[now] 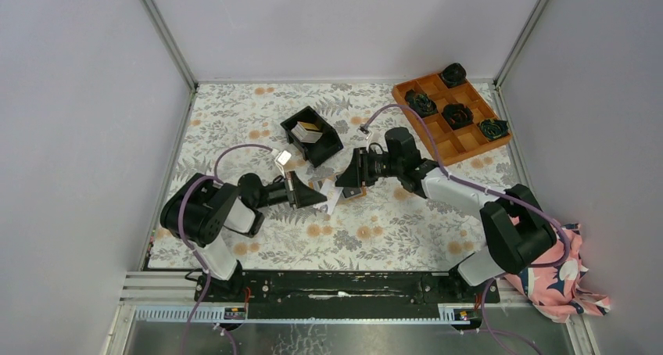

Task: Put the credit cards into the card holder
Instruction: Pick up the credit card from the storage box, then turn over the card slot in the card holder.

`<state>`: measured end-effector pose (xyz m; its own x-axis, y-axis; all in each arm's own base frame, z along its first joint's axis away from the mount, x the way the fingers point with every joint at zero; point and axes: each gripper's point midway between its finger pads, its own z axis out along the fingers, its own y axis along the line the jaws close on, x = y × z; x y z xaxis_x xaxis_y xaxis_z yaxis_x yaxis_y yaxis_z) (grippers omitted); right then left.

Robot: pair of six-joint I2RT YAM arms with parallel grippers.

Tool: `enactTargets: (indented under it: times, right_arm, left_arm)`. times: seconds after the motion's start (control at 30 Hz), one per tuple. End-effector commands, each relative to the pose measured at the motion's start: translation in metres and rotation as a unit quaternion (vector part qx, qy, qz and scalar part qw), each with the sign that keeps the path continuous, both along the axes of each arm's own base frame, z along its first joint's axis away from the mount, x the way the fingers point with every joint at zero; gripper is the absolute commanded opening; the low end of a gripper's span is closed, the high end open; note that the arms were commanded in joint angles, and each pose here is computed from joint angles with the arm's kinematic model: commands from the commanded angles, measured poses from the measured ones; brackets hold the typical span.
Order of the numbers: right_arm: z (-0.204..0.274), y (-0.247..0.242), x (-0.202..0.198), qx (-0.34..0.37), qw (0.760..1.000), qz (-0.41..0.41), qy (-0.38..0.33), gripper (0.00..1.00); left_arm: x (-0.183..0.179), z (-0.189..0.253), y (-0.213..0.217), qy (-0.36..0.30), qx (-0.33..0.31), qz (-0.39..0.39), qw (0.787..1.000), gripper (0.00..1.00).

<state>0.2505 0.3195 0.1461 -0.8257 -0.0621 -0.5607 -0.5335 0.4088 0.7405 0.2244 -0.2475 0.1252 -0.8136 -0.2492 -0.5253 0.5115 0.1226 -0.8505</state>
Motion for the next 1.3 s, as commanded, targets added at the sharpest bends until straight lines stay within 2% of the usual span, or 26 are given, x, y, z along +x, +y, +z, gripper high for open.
enactTargets:
  times: [0.0,0.2,0.4,0.7,1.13,1.27]
  right_arm:
    - [0.021,-0.009,0.024,-0.002,0.996,-0.055,-0.071,0.42]
    - [-0.003,-0.027,0.055,-0.081,0.984,-0.129,-0.090,0.42]
    - [-0.037,-0.034,0.075,-0.132,0.974,-0.167,-0.074,0.32]
    - [-0.075,-0.033,0.083,-0.176,0.967,-0.176,-0.056,0.23]
    - [-0.092,-0.036,0.082,-0.202,0.962,-0.176,-0.046,0.20]
    - [-0.095,-0.035,0.082,-0.204,0.963,-0.173,-0.044,0.20]
  left_arm:
    - [0.027,-0.012,0.014,0.009,0.028,0.103,0.994,0.00]
    - [0.055,-0.037,0.052,0.058,0.108,0.268,0.956,0.00]
    - [0.060,-0.047,0.079,0.100,0.133,0.359,0.919,0.00]
    - [0.054,-0.060,0.061,0.136,0.130,0.374,0.908,0.00]
    - [0.054,-0.074,0.052,0.143,0.179,0.411,0.882,0.00]
    - [0.053,-0.074,0.049,0.143,0.182,0.415,0.880,0.00]
